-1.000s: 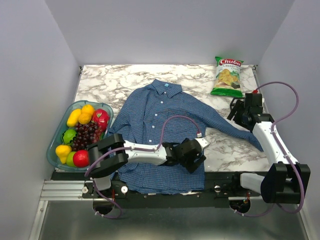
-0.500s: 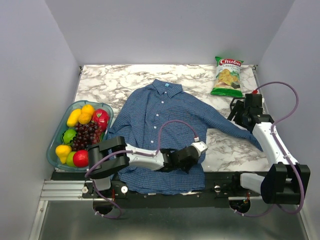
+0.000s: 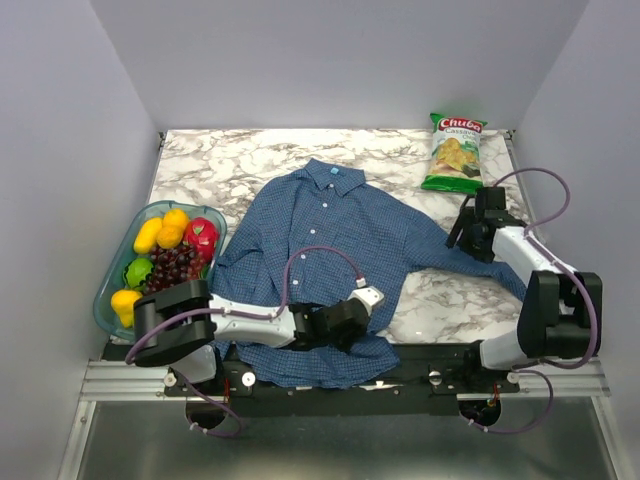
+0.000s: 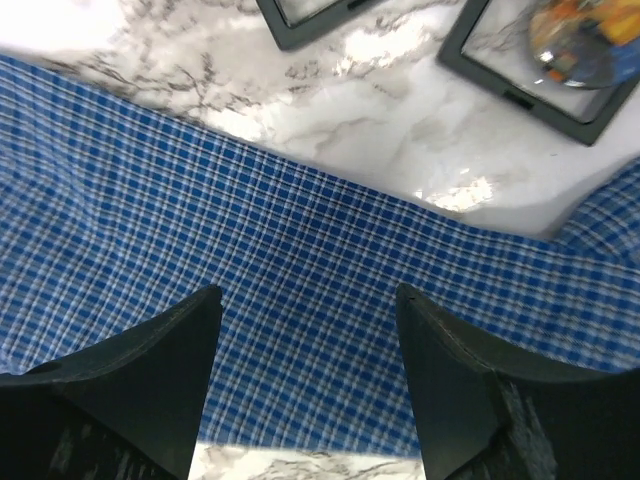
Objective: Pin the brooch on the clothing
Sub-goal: Flatten out the clothes at the center of the board.
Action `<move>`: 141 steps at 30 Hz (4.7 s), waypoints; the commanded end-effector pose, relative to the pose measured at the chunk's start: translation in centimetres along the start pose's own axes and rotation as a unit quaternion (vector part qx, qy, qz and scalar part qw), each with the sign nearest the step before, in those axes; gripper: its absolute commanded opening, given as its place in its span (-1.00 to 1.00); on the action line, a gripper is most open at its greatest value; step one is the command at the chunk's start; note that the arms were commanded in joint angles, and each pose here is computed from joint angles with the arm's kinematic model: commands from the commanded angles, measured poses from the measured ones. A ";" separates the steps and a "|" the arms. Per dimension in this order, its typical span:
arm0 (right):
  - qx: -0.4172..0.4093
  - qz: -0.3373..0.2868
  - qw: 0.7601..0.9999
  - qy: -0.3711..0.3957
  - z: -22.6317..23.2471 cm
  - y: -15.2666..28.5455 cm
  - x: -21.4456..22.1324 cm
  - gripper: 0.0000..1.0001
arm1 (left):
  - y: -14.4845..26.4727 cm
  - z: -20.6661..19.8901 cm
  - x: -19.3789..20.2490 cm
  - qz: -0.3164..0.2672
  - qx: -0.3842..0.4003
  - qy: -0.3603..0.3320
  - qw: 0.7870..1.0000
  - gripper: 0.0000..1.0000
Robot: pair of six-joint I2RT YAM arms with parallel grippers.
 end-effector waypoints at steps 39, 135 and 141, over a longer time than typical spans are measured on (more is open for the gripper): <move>-0.023 0.020 0.999 0.034 1.6 0.2 -3.1 0.55 | 7.0 -0.6 -5.5 -0.100 -0.025 0.001 0.995 0.59; -0.323 0.090 0.884 0.325 27.7 10.2 15.3 0.51 | 16.9 24.9 -8.0 -0.109 -0.245 0.206 0.941 0.97; -0.325 0.115 0.876 0.337 30.2 8.9 17.4 0.41 | 17.7 25.0 -8.0 -0.122 -0.270 0.203 0.933 0.98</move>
Point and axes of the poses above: each gripper's point midway between its finger pads, its own y axis back along the fingers, its own z axis along the line the jaws close on, x = y × z, the point moved 8 cm from there along y, back along the fingers, and after that the axes turned 2 degrees about y, right-handed, at the moved point
